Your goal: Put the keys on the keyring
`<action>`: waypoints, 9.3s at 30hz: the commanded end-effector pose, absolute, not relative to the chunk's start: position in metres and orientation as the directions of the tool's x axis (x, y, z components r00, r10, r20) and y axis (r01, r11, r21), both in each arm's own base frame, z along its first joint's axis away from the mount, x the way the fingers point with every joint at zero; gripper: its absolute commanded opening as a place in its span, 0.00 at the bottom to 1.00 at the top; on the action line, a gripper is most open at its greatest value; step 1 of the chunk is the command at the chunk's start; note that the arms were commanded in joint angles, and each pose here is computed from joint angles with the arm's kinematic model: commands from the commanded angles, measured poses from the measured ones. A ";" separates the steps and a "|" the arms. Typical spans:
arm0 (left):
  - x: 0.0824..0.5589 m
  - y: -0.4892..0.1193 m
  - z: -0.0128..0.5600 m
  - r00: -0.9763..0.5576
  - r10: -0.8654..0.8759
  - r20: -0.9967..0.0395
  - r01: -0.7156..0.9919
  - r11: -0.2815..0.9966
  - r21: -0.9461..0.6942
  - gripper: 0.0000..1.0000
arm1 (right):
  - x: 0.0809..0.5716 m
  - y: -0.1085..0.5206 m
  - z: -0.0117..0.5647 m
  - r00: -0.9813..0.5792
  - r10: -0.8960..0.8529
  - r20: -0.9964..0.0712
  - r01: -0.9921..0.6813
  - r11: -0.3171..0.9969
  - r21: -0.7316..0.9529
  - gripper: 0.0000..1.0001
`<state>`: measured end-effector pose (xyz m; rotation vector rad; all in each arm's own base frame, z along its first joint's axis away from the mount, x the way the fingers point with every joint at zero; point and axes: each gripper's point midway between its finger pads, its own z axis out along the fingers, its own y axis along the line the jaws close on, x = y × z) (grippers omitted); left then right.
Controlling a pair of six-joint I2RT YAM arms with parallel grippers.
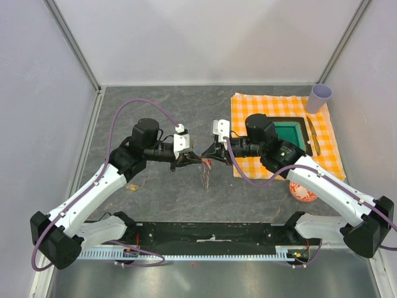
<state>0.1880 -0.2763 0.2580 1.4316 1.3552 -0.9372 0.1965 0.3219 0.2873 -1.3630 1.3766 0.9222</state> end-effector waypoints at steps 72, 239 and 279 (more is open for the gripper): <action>0.197 -0.278 0.305 0.255 0.197 -0.947 0.953 0.114 0.281 0.02 | 0.207 0.293 0.300 0.156 -0.260 -0.953 -0.927 0.296 -0.232 0.00; 0.185 -0.287 0.300 0.252 0.179 -0.951 0.964 0.044 0.264 0.02 | 0.183 0.296 0.306 0.204 -0.244 -0.948 -0.956 0.159 -0.247 0.00; 0.183 -0.288 0.300 0.257 0.174 -0.951 0.963 0.030 0.266 0.02 | 0.188 0.291 0.308 0.214 -0.252 -0.944 -0.943 0.200 -0.267 0.00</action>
